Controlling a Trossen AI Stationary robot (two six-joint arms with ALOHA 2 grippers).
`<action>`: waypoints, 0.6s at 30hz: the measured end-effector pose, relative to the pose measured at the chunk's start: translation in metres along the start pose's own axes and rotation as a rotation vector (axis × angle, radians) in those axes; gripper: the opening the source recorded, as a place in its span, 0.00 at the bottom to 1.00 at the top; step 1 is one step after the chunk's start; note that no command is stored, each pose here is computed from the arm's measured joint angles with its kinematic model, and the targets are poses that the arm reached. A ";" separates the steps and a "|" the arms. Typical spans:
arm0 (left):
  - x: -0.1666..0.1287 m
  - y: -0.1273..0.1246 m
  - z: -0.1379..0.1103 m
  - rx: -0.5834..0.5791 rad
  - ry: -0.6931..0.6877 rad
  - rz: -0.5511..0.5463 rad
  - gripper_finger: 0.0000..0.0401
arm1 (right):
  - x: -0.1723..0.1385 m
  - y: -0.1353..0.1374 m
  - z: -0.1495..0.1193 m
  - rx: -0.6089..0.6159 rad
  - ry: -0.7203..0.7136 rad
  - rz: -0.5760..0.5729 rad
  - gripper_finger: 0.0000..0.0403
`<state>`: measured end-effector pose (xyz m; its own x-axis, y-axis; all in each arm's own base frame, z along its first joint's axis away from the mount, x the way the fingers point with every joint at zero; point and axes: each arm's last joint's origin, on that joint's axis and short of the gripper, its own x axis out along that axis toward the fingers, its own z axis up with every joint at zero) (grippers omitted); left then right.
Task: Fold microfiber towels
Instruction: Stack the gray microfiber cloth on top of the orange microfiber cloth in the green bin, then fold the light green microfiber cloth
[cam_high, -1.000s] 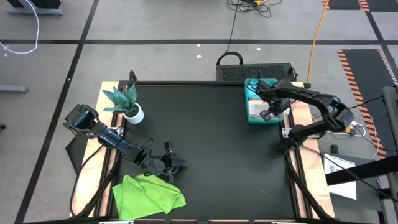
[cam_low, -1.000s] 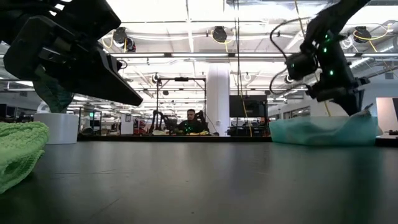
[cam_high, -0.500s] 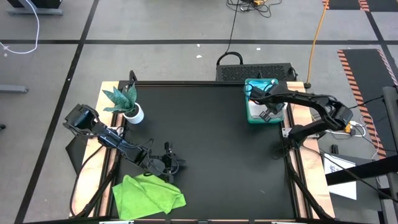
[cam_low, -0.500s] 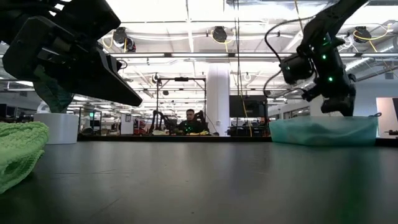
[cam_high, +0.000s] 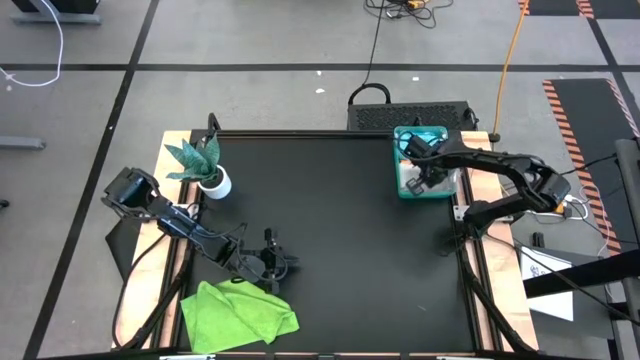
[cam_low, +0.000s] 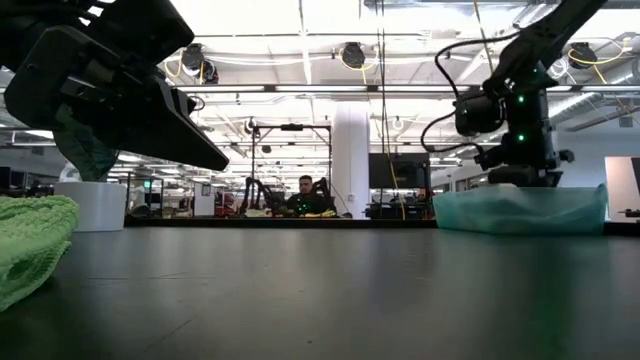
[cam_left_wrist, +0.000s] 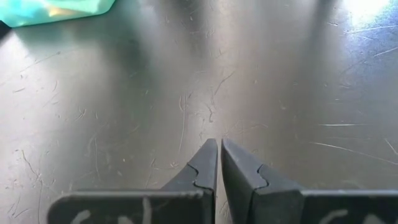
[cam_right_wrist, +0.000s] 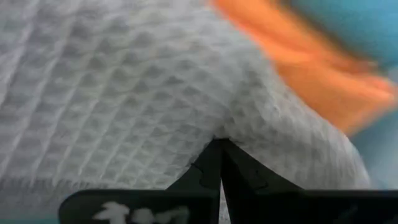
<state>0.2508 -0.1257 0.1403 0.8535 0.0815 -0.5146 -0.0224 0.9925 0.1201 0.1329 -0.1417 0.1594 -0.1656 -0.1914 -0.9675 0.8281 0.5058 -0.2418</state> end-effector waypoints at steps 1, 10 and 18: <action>0.000 0.000 0.000 -0.003 0.000 0.000 0.06 | 0.000 0.001 0.000 -0.017 0.002 0.029 0.00; 0.000 0.000 0.000 -0.012 0.000 -0.002 0.06 | -0.045 0.001 0.000 0.047 -0.172 -0.034 0.00; -0.013 -0.022 -0.004 0.109 -0.014 0.007 0.05 | -0.038 0.060 -0.034 -0.113 -0.545 0.209 0.00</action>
<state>0.2378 -0.1479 0.1413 0.8610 0.0866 -0.5012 0.0277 0.9759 0.2162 0.1707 -0.0752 0.1794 0.3182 -0.4675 -0.8247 0.7467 0.6596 -0.0858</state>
